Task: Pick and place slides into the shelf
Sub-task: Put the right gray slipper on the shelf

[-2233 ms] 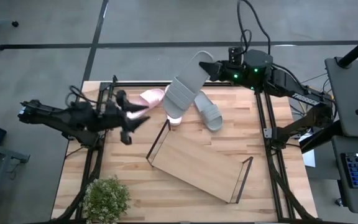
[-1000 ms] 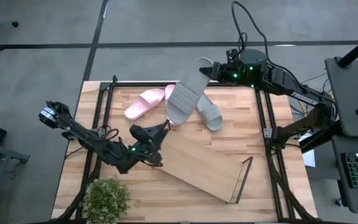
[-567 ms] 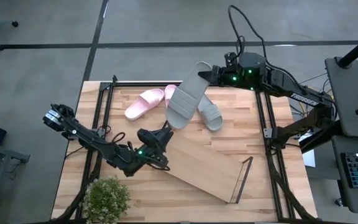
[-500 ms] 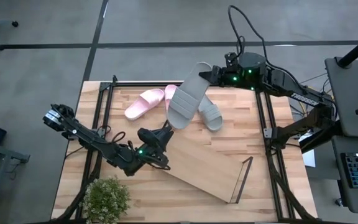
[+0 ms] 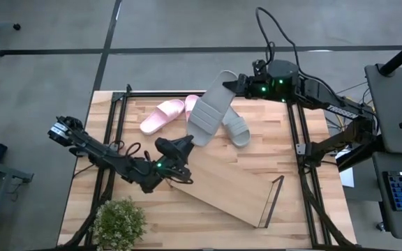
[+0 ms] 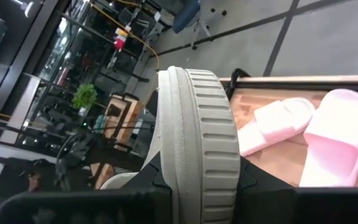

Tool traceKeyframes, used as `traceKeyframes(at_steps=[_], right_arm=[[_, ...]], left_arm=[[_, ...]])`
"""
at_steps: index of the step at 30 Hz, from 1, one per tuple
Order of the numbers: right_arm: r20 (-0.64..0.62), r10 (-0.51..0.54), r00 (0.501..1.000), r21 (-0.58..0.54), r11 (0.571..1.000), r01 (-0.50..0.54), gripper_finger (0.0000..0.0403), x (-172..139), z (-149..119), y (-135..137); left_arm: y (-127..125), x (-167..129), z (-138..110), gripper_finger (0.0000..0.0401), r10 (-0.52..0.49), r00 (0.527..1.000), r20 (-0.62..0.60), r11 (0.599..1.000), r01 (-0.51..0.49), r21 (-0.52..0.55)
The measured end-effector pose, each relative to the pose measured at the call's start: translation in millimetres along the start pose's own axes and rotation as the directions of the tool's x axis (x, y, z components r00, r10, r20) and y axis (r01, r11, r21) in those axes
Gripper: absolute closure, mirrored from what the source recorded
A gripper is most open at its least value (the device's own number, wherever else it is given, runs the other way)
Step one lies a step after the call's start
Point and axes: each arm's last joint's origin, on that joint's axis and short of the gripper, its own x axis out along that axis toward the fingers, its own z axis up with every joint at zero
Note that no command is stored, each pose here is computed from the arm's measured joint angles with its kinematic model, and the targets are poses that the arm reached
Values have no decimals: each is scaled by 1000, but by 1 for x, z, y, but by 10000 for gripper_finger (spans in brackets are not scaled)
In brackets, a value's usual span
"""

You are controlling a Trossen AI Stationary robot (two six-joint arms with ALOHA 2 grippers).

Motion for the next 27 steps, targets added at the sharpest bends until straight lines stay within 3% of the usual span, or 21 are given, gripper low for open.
traceKeyframes(at_steps=[19,23,27], right_arm=[[-31,30,999,29,999,-29,352,16,-13,5],[-35,28,999,27,999,-27,352,20,-14,5],[-37,26,999,11,1000,-26,352,21,-15,5]], left_arm=[[-1,12,-6,248,10,999,-37,1000,-11,-17],[-1,12,-6,284,11,999,-38,1000,-11,-20],[-1,12,-6,359,10,999,-37,1000,-11,-17]])
